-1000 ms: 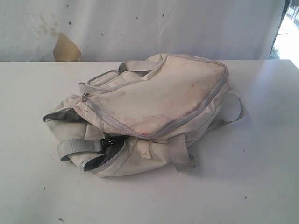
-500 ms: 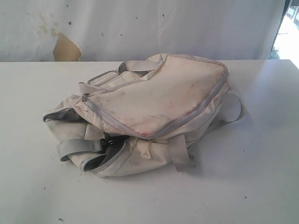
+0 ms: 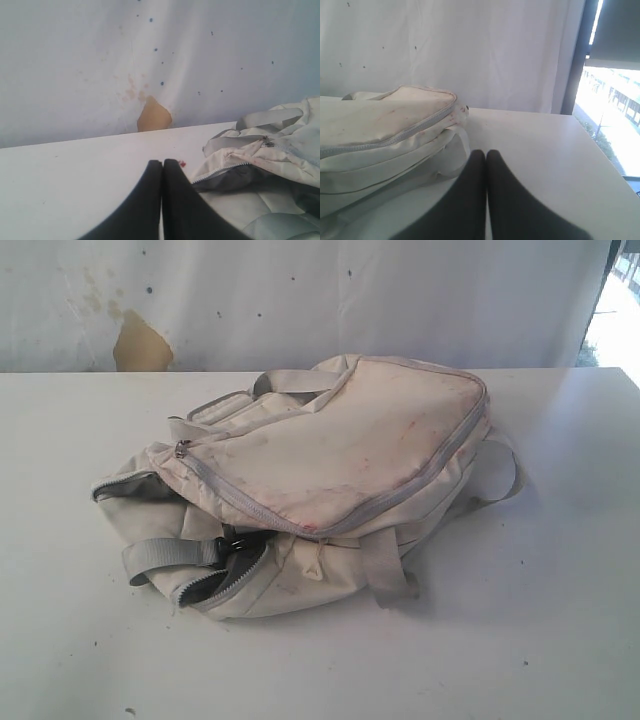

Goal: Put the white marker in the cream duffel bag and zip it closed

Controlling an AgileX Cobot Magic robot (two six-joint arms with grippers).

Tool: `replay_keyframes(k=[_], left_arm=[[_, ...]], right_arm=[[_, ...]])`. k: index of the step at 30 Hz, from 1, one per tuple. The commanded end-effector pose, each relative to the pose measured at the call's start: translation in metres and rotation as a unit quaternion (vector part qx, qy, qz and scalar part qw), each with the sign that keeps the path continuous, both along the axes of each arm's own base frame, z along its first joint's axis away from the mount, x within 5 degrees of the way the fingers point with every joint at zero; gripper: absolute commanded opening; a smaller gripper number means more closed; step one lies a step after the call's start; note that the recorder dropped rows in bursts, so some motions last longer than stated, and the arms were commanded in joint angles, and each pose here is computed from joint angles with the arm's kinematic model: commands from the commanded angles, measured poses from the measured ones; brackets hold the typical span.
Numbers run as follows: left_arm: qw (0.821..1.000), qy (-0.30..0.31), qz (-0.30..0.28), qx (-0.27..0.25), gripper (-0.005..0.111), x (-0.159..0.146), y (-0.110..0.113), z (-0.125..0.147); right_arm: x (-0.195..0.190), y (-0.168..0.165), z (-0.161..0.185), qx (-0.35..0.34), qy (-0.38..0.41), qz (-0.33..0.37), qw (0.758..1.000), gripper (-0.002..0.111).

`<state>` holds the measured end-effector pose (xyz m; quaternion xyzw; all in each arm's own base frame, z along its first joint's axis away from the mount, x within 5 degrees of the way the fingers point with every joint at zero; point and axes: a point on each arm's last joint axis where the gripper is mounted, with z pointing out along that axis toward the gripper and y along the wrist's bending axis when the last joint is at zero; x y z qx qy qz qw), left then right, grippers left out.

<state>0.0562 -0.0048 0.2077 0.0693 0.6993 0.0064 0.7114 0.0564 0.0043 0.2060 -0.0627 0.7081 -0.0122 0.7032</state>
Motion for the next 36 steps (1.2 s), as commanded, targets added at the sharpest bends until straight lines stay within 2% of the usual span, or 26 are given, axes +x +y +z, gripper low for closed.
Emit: replay_keyframes(k=[1, 16, 24, 36], left_arm=[[1.0, 0.003, 0.001, -0.008, 0.0, 0.0, 0.0, -0.0018], [1.0, 0.002, 0.002, -0.008, 0.0, 0.0001, 0.0001, -0.0016], [0.999, 0.002, 0.046, -0.008, 0.0, 0.0002, 0.0052, -0.0016], [0.999, 0.001, 0.046, -0.008, 0.0, 0.0002, 0.0052, -0.0014]], right_arm=[[-0.0001, -0.0003, -0.0014, 0.0, -0.002, -0.003, 1.0, 0.0], [-0.0001, -0.0003, -0.0014, 0.0, -0.002, -0.003, 1.0, 0.0], [-0.0001, -0.0003, -0.0014, 0.0, -0.002, -0.003, 1.0, 0.0], [-0.0001, -0.0003, -0.0014, 0.0, -0.002, -0.003, 1.0, 0.0]])
